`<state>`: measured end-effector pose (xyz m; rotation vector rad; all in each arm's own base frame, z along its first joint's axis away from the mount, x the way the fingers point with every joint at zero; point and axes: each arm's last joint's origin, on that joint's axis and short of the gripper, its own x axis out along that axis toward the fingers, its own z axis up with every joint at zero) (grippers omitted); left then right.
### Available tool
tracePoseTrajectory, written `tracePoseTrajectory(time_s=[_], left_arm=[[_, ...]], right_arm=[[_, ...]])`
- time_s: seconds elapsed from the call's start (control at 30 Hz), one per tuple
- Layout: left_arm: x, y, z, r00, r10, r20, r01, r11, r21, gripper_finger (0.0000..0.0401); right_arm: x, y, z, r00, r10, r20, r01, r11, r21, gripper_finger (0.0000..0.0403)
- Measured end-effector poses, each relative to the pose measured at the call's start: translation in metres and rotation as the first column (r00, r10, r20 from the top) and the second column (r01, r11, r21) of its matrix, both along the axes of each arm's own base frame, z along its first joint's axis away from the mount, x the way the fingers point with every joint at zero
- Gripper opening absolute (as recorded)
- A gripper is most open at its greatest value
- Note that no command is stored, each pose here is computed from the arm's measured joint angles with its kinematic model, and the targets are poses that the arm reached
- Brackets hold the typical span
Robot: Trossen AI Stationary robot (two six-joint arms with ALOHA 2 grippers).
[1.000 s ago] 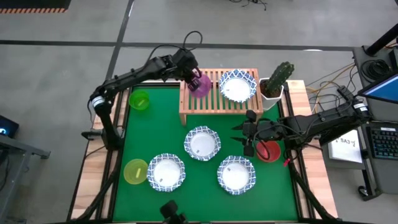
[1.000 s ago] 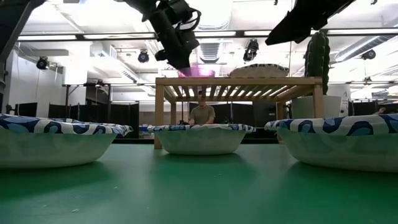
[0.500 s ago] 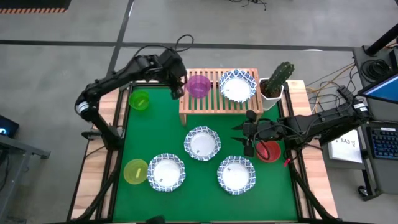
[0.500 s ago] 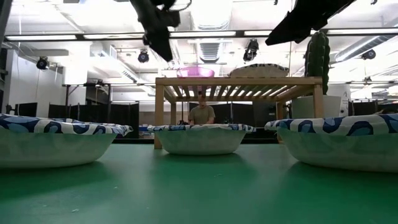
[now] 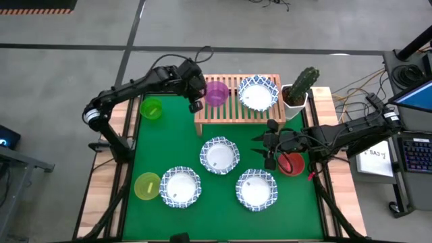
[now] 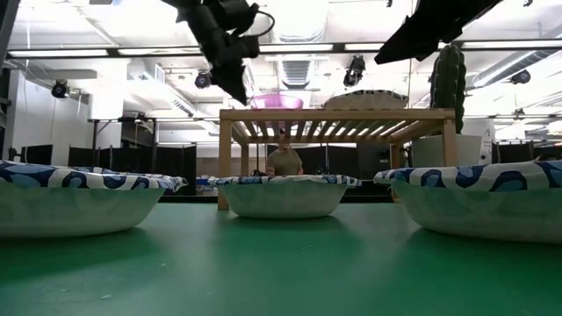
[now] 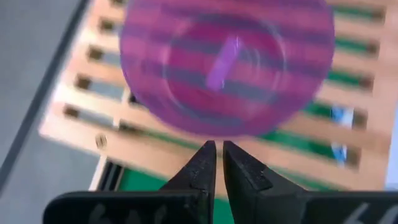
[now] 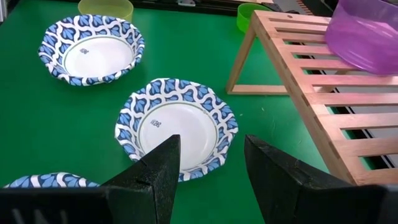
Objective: Place and stack bowls onto a shelf
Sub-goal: Put the small violet bowl on the shelf, then stack the small green bowl on the small violet bowl on the shelf
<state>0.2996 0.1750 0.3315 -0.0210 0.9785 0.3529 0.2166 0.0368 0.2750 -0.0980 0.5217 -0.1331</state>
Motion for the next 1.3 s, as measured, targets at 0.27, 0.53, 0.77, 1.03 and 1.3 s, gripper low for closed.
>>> tracePoseTrajectory(time_s=[0.27, 0.53, 0.77, 1.03, 1.3], left_arm=[[-0.001, 0.002, -0.001, 0.999, 0.045, 0.004, -0.045, 0.999, -0.014, 0.0002], [-0.036, -0.013, -0.021, 0.897, 0.2, -0.395, -0.259, 0.96, -0.102, 0.0001], [-0.057, -0.01, -0.06, 0.811, 0.266, -0.521, -0.381, 0.916, -0.124, 0.0001], [-0.096, 0.005, -0.106, 0.687, 0.472, -0.553, -0.571, 0.821, -0.009, 0.0023], [-0.131, 0.021, -0.123, 0.649, 0.601, -0.466, -0.68, 0.733, -0.001, 0.0108]], right_arm=[[0.0, 0.0, -0.001, 1.0, -0.006, -0.003, 0.006, 1.0, -0.002, 0.0168], [-0.001, 0.0, -0.006, 1.0, -0.006, -0.017, 0.006, 1.0, -0.005, 0.0168], [-0.001, 0.0, -0.008, 1.0, -0.006, -0.02, 0.006, 1.0, -0.006, 0.0168], [-0.001, 0.0, -0.008, 1.0, -0.006, -0.018, 0.006, 1.0, -0.005, 0.0168], [-0.001, 0.0, -0.008, 1.0, -0.006, -0.016, 0.006, 1.0, -0.004, 0.0168]])
